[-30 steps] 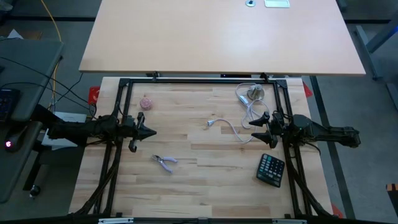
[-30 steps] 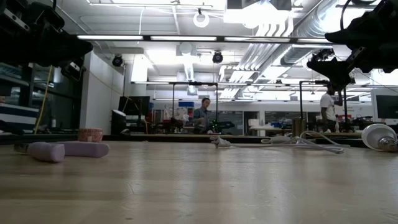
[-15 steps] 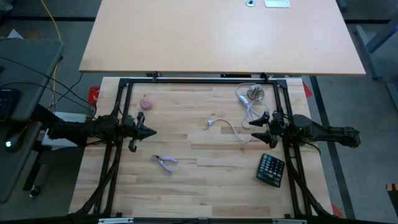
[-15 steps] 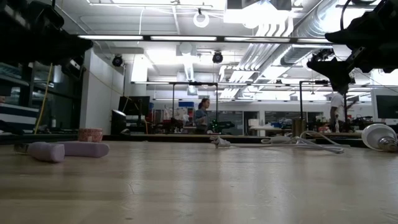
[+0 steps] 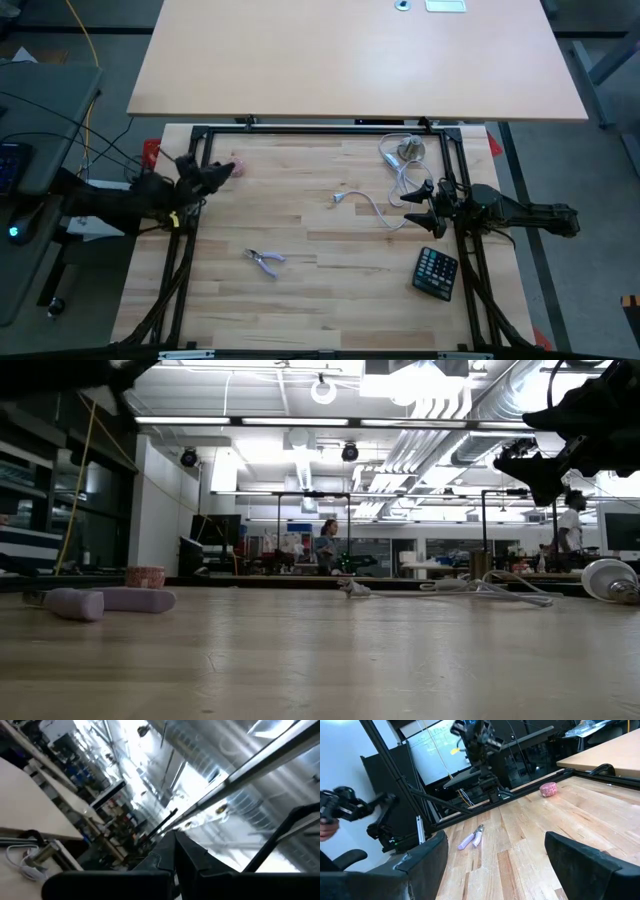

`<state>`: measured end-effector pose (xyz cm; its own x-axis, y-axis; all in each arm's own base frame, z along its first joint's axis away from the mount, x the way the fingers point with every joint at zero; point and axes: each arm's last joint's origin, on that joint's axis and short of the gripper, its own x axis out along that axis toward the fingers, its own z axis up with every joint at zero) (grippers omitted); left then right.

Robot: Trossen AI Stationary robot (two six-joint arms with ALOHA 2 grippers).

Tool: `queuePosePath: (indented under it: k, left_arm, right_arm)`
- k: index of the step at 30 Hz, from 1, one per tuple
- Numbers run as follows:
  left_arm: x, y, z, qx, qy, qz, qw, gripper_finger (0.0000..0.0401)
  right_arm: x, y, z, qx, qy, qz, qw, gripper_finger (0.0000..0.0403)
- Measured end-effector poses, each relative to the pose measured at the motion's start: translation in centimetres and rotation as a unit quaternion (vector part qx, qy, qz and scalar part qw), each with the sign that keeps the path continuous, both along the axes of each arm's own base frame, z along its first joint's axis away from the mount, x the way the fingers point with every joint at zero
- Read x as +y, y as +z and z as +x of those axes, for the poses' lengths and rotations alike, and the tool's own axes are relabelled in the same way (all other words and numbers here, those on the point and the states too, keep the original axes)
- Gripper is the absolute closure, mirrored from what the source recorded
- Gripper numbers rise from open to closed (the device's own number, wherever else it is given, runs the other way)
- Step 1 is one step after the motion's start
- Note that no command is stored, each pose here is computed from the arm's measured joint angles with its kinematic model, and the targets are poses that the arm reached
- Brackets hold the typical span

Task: Screw lightbulb
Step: Move the lamp to the center of the table

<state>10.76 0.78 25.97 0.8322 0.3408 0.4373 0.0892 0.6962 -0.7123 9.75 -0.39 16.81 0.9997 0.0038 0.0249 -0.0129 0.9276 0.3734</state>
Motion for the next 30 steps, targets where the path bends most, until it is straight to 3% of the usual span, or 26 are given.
queuePosePath:
  k: [3, 5, 9, 12, 16, 21, 24, 27, 30]
  left_arm:
    - [0.6, 3.1, 2.4, 0.0, -0.008, 0.027, 1.0, 0.04]
    - [1.2, 5.3, 4.3, 0.001, -0.047, 0.061, 0.997, 0.04]
    - [3.1, 9.2, 8.3, 0.039, -0.154, 0.155, 0.975, 0.04]
    - [5.3, 11.2, 10.7, 0.059, -0.176, 0.177, 0.967, 0.04]
    - [9.3, 11.6, 14.0, 0.09, -0.135, 0.159, 0.974, 0.04]
    - [14.1, 9.6, 18.7, 0.118, -0.149, 0.038, 0.981, 0.04]
    - [15.2, 10.6, 20.0, 0.073, -0.173, 0.053, 0.981, 0.04]
    - [15.4, 11.9, 20.3, 0.029, -0.163, 0.087, 0.982, 0.04]
    - [15.8, 12.8, 19.8, 0.011, -0.133, 0.099, 0.986, 0.04]
  right_arm:
    - [0.0, 0.0, 0.0, 0.0, 0.0, 0.0, 1.0, 0.008]
    - [0.0, 0.0, 0.0, 0.0, 0.0, 0.0, 1.0, 0.008]
    - [0.0, 0.0, 0.0, 0.0, 0.0, 0.0, 1.0, 0.008]
    - [0.0, 0.0, 0.0, 0.0, 0.0, 0.0, 1.0, 0.008]
    - [0.0, 0.0, 0.0, 0.0, 0.0, 0.0, 1.0, 0.008]
    - [0.0, 0.0, 0.0, 0.0, -0.001, 0.0, 1.0, 0.008]
    - [-0.2, 0.5, 0.0, -0.027, -0.028, 0.027, 0.999, 0.008]
    - [-0.5, 2.7, -0.5, -0.149, -0.073, 0.12, 0.979, 0.008]
    - [-1.1, 4.9, -1.8, -0.293, -0.163, 0.183, 0.924, 0.008]
